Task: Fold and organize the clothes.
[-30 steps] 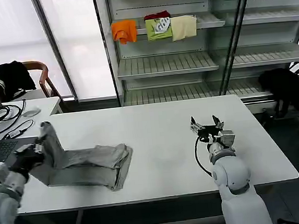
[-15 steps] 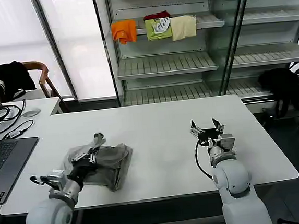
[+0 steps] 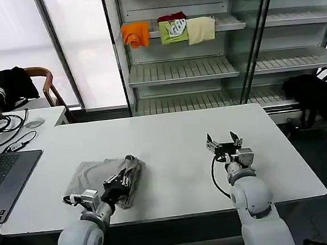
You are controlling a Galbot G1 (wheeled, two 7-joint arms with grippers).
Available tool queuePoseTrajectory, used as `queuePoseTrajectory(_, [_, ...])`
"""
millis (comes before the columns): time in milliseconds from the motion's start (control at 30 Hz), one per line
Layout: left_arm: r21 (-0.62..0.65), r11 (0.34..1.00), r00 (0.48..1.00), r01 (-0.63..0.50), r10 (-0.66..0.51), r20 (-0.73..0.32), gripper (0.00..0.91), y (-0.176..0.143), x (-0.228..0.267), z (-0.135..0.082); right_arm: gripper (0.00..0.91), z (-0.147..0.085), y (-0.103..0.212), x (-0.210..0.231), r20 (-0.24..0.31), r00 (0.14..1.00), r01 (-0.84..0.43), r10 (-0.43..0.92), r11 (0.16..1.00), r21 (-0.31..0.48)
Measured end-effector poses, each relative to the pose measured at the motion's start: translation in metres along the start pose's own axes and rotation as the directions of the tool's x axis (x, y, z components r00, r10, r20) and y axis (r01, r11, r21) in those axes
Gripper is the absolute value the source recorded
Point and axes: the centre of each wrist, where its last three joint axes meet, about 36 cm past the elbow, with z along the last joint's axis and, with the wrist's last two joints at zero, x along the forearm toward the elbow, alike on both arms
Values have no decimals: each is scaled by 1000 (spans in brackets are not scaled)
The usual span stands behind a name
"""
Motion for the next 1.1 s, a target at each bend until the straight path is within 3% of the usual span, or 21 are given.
queuePoseTrajectory(233, [98,992,996,-74,70,50,907,-13,3,-4,907,3,4,1,-7,1000,4,-4,1000,0])
queuePoseTrajectory(367, [128,988,992,-82,69,102,907,-3,8,-11,907,5,2,2,-12,1000,3,-3,1000,2])
queuePoseTrajectory(767, [121,985,986,122,-134,100,907,108,31,6,907,10,7,-1,-25,1000,12,-12,1000,4])
queuePoseTrajectory(1100, [140,966,972,216,-226,61,907,152,36,28,907,11,10,0,-32,999,14,-14,1000,6])
